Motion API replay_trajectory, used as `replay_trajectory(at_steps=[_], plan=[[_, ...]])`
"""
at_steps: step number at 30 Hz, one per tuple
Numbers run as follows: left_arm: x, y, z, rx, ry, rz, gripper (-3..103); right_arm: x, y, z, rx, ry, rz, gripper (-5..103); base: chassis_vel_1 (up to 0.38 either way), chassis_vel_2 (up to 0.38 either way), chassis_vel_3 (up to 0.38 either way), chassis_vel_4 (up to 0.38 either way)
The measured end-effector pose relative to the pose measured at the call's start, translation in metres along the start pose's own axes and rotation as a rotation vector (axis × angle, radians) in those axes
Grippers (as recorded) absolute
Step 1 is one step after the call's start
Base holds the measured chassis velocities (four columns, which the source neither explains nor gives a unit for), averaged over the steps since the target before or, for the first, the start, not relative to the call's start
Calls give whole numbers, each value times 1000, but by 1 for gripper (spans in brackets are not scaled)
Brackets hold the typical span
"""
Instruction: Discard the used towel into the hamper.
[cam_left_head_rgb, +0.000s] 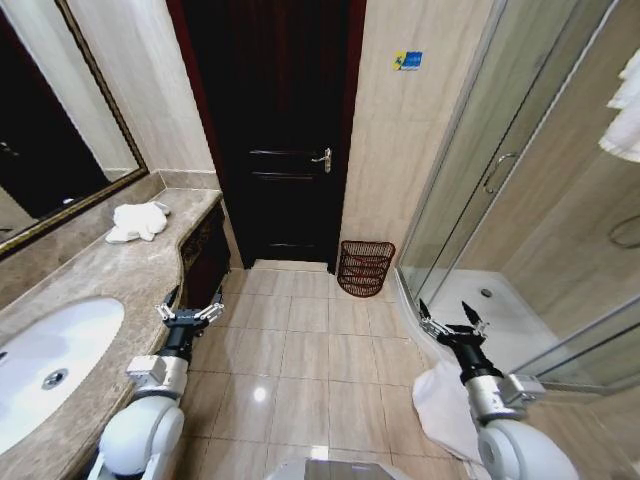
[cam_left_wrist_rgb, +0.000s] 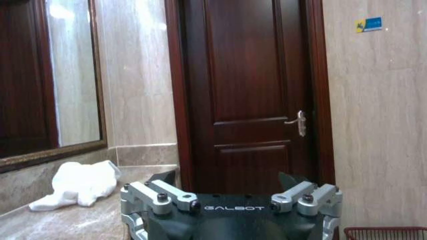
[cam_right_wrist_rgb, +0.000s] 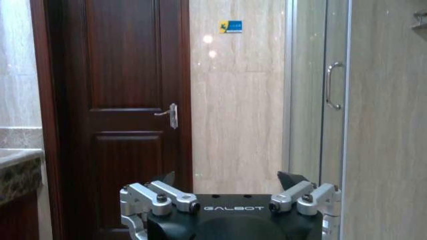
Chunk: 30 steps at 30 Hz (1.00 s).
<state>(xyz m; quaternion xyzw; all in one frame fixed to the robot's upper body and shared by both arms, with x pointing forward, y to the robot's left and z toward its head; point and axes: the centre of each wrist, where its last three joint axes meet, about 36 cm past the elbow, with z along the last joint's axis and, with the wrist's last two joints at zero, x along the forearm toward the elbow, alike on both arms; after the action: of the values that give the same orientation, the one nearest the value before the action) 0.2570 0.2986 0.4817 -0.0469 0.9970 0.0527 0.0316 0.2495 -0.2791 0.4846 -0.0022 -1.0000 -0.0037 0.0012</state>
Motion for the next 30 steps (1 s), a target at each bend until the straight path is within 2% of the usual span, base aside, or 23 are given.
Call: replay_trajectory(at_steps=[30], plan=[[2, 0, 3, -9, 9, 0, 100, -5, 2, 4, -4, 6, -14, 100, -46, 71, 74, -47]])
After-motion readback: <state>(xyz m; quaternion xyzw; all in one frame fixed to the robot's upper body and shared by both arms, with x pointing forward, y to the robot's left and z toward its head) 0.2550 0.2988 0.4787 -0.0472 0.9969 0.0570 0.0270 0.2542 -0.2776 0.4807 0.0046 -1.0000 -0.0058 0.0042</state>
